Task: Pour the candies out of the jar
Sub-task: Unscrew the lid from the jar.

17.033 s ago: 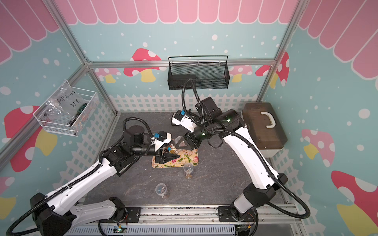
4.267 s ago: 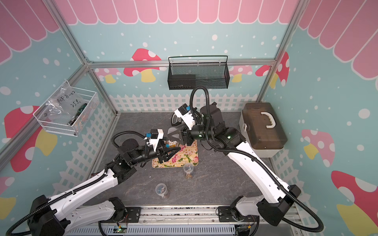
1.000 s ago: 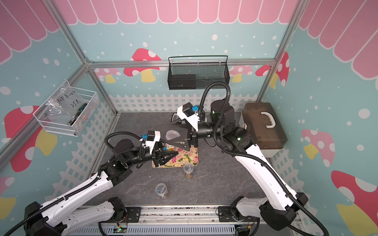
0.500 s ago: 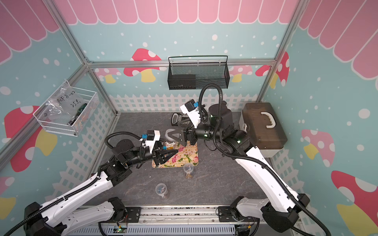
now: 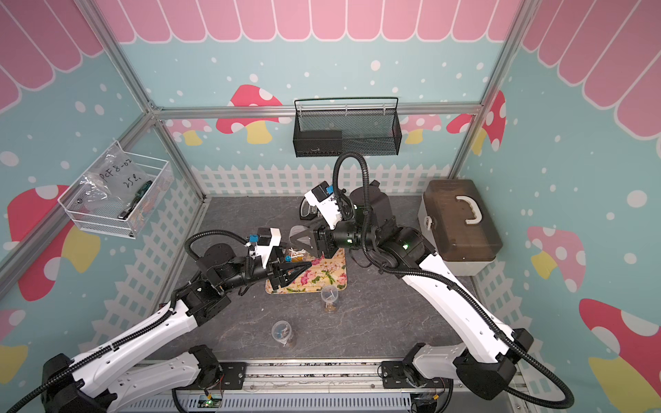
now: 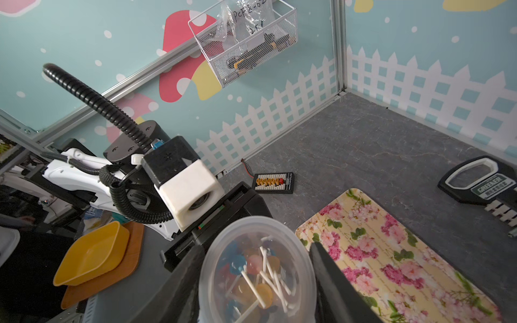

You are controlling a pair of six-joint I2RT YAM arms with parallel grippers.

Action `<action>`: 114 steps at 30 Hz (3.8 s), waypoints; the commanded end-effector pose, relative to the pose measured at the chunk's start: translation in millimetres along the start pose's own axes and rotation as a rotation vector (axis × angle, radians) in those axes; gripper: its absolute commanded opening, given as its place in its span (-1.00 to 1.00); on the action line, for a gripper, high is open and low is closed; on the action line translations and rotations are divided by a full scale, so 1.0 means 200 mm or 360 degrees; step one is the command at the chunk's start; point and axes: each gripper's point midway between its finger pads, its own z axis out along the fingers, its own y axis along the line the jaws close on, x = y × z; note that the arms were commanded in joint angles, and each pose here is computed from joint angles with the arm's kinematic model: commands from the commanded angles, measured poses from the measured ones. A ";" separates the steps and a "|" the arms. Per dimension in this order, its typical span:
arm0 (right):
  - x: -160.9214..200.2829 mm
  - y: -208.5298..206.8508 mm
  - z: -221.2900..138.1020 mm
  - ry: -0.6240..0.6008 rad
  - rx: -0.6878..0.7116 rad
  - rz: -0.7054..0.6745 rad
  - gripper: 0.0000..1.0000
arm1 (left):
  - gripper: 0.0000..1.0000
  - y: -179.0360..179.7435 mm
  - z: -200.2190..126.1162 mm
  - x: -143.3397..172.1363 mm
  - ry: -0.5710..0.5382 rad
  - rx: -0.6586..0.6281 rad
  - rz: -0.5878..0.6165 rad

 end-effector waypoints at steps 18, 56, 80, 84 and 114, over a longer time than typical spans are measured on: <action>-0.10 0.37 -0.19 -0.0165 -0.0632 -0.0885 -0.15 | 0.08 -0.13 -0.04 -0.08 -0.0028 0.0192 -0.0003; -0.11 0.27 -0.15 -0.0124 -0.0462 -0.0727 0.63 | 0.08 -0.12 -0.02 -0.06 -0.0036 0.0180 -0.0006; -0.08 0.17 -0.10 -0.0114 -0.0285 -0.0646 0.56 | 0.08 -0.13 -0.02 -0.11 -0.0113 0.0203 -0.0041; -0.07 0.16 -0.07 -0.0101 -0.0279 -0.0639 0.54 | 0.08 -0.14 -0.02 -0.11 -0.0113 0.0206 -0.0040; -0.09 0.17 -0.08 -0.0113 -0.0269 -0.0651 -0.01 | 0.08 -0.12 -0.02 -0.06 -0.0085 0.0191 -0.0056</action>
